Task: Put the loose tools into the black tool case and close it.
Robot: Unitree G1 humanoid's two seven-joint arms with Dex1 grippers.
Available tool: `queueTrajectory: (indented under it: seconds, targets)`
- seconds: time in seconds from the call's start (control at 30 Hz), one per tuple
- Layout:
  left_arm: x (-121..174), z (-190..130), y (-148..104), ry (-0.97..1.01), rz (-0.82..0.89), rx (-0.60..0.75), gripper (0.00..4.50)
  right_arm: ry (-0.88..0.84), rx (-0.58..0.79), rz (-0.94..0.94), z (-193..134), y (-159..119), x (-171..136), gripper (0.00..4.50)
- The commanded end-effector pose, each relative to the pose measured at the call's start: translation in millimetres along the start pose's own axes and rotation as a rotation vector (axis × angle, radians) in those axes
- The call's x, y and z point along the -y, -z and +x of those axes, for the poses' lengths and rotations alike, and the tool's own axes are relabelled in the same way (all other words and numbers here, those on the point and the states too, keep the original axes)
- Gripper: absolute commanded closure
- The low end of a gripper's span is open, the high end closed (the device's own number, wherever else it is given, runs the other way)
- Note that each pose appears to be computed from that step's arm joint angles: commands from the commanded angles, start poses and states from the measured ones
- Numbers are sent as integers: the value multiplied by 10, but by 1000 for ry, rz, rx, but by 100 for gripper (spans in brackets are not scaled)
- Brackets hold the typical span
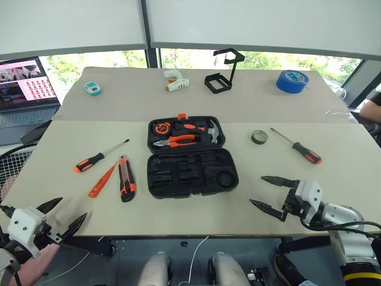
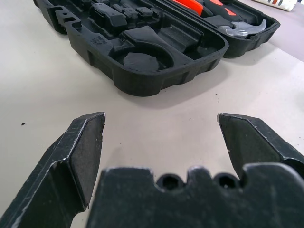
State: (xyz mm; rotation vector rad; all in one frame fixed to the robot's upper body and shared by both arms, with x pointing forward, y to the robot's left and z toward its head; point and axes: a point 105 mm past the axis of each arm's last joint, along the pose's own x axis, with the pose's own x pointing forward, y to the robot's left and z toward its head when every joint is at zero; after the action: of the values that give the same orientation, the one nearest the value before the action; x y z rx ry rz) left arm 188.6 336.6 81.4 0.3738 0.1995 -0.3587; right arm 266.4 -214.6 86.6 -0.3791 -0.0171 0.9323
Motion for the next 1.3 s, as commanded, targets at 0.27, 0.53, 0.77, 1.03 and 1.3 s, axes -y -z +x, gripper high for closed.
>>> queueTrajectory:
  seconds: [0.27, 0.53, 0.77, 1.03, 1.3]
  targets:
    - [-415, -789, 270, -437, -426, -24, 0, 25, 463, -31, 315, -1068, 165, 11]
    - [-473, -447, -76, -282, -505, 24, 0, 14, 492, 10, 357, -1154, 76, 11]
    - [-674, 499, -619, -122, -349, -63, 0, -15, 453, 17, 393, -1054, -9, 11]
    - [-749, 1252, -624, 72, -186, -300, 0, 0, 418, 9, 386, -959, -46, 11]
    - [-772, 1385, -524, 152, -152, -392, 192, 57, 400, -5, 294, -952, -76, 0]
